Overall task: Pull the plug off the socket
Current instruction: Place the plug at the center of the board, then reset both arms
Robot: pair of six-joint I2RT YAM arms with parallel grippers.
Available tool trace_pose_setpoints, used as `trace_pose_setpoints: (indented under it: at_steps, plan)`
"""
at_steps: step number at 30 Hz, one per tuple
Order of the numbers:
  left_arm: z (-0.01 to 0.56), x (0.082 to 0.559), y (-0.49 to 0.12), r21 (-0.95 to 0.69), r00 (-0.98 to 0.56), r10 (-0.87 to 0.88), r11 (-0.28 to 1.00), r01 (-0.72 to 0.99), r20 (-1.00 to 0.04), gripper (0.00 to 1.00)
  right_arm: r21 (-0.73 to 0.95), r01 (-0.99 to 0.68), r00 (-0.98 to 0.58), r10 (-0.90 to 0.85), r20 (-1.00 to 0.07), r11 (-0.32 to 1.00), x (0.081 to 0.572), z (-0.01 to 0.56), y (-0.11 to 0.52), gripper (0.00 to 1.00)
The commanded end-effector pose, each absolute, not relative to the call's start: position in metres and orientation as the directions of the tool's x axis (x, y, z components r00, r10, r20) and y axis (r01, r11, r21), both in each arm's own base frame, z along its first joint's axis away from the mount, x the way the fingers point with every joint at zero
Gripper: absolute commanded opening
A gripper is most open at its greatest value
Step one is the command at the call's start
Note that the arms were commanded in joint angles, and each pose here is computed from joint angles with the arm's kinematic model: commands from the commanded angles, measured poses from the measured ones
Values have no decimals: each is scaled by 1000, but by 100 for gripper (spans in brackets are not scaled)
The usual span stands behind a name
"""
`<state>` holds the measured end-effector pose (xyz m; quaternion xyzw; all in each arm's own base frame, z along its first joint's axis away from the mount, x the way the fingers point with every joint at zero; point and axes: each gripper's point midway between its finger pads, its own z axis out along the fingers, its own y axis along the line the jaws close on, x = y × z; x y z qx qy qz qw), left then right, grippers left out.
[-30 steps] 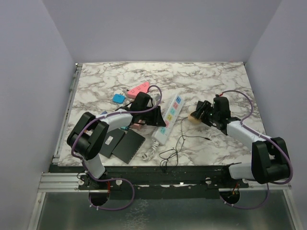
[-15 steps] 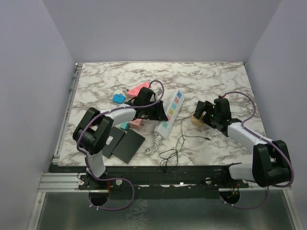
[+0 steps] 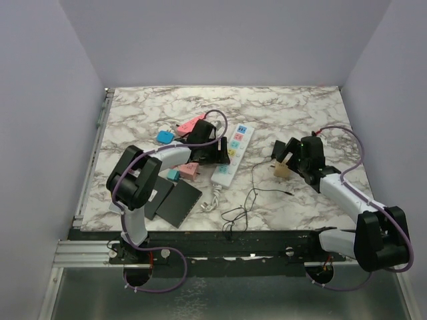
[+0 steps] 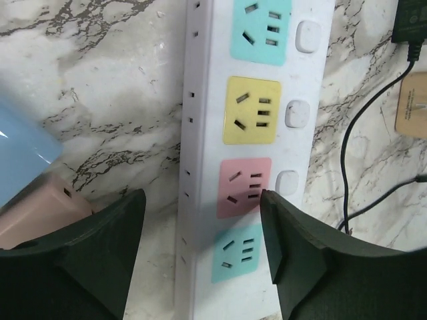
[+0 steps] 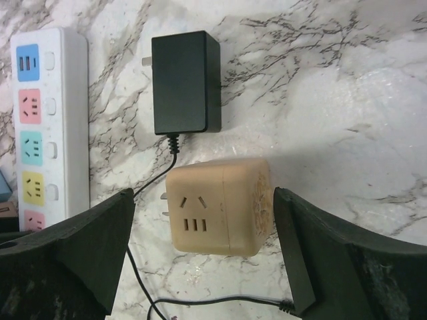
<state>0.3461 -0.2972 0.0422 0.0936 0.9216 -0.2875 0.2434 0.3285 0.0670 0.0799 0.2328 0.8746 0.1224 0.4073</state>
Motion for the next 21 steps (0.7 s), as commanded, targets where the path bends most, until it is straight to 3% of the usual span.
trace_pose_setpoints:
  at_steps: [1, 13, 18, 21]
  plan:
    - [34, 355, -275, -365, -848, 68, 882, 298, -526, 74, 327, 351, -520, 473, -711, 877, 328, 87, 46, 89]
    - [124, 378, -262, -268, -671, 71, 882, 388, -738, 78, 283, 295, -393, 386, -834, 912, 340, 135, 31, 90]
    - [186, 387, -231, -268, -541, -42, 899, 346, -840, 82, 254, 216, -289, 311, -906, 943, 343, 183, 27, 90]
    - [224, 393, -189, -255, -430, -136, 939, 233, -893, 85, 209, 177, -264, 251, -931, 962, 343, 209, 26, 89]
